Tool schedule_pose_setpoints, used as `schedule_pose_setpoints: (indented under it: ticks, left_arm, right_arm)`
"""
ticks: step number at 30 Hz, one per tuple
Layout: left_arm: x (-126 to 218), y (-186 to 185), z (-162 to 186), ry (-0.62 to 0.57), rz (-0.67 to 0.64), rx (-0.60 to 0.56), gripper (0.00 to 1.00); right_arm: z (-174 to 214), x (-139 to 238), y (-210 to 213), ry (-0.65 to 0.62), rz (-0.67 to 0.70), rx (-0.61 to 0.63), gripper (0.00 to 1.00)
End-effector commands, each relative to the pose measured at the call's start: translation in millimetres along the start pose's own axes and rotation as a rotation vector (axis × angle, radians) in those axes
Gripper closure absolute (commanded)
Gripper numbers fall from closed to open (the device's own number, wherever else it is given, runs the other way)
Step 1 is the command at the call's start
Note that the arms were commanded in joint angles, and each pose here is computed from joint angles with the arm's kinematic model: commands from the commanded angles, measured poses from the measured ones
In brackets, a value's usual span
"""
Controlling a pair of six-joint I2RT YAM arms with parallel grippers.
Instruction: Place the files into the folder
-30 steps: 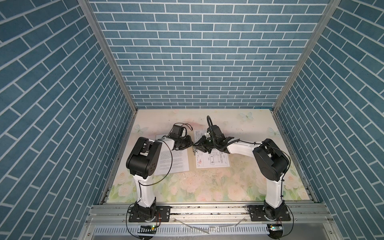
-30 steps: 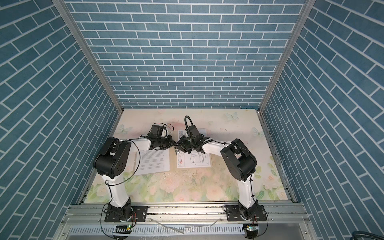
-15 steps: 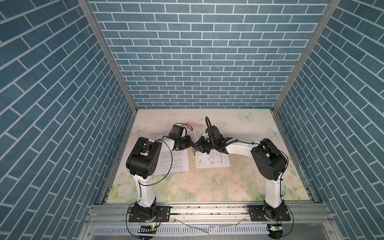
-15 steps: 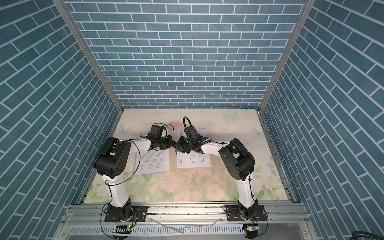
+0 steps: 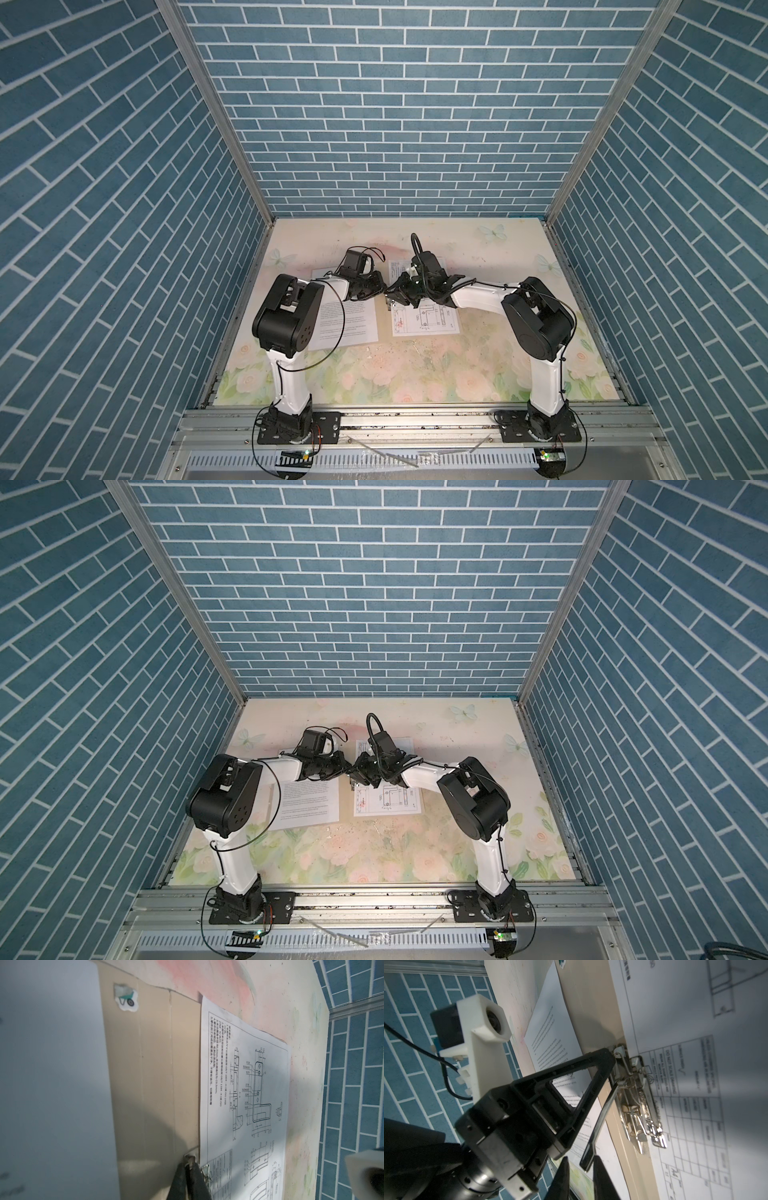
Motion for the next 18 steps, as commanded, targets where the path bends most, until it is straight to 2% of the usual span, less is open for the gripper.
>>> schedule_pose_setpoints:
  ticks: [1, 13, 18]
  left_arm:
    - [-4.5, 20.3, 12.6, 0.026, -0.063, 0.014, 0.89]
    - [-4.3, 20.2, 12.6, 0.023, -0.058, 0.013, 0.89]
    - [-4.7, 21.5, 13.5, 0.023, -0.060, 0.015, 0.89]
  right_arm:
    - [4.3, -2.9, 1.4, 0.011, -0.018, -0.031, 0.79]
    - [10.6, -5.9, -6.4, 0.020, -0.014, -0.053, 0.80]
    - [14.4, -4.2, -6.6, 0.023, -0.018, -0.065, 0.74]
Point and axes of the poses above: each gripper's point midway between its finger pads, its own x axis back along the fingers, its own y axis along the line the jaws close on, z = x × y, the point moved 2 cm from there along x, back along the fingers, and after that the axes turned 15 degrees about x, right-handed, at the moved point
